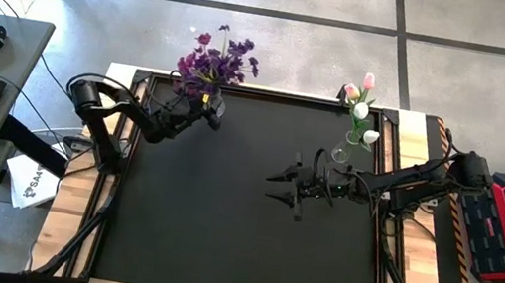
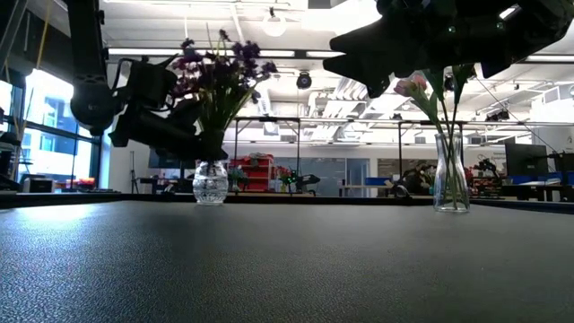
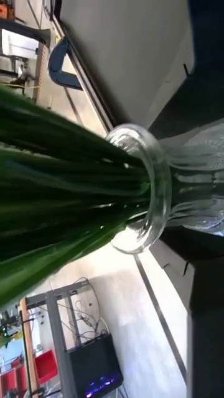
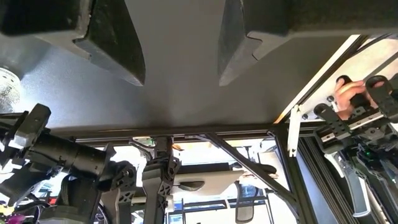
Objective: Sort flowers into vase by color
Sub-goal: Adjust the left transparent vase
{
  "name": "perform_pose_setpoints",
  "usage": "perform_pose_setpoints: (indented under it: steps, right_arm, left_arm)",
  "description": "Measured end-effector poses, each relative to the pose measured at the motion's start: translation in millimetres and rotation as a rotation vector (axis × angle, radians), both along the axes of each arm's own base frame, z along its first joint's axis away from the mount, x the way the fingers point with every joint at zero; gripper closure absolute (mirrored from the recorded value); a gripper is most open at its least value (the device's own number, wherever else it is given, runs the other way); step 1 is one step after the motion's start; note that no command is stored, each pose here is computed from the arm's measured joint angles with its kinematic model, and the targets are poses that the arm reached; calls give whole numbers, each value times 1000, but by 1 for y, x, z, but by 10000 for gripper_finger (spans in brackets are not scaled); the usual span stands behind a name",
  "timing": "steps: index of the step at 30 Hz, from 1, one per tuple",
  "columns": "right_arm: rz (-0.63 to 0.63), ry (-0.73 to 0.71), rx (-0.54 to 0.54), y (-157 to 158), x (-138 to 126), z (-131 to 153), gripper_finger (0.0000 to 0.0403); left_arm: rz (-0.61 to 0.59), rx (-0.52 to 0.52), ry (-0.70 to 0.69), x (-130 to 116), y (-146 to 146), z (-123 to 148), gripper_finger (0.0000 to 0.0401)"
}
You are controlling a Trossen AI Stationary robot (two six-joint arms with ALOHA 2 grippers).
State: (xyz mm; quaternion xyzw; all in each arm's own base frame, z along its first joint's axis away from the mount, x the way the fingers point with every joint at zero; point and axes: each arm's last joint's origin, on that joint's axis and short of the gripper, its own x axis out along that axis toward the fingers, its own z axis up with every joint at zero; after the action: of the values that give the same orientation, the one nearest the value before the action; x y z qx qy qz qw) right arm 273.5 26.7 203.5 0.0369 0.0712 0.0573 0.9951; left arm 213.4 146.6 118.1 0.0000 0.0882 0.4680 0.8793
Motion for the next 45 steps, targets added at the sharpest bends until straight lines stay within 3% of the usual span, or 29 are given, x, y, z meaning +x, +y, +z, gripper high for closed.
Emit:
perform_pose_setpoints:
  steps: [8, 17, 26, 35, 45]
  right_arm:
    - [-1, 0, 3, 0, 0, 0, 218]
    - [-1, 0, 3, 0, 0, 0, 218]
    - [-1, 0, 1, 0, 0, 0, 218]
    - [-1, 0, 0, 0, 0, 0, 218]
    - [0, -1, -8, 0, 0, 0, 218]
  left_arm:
    - [-10, -24, 94, -2, -2, -8, 143]
    - [-35, -7, 164, 0, -7, -6, 141]
    - [-39, -68, 232, -9, -13, 9, 141]
    - [-62, -68, 217, -11, -14, 17, 139]
    - [-48, -113, 232, -18, -7, 13, 77]
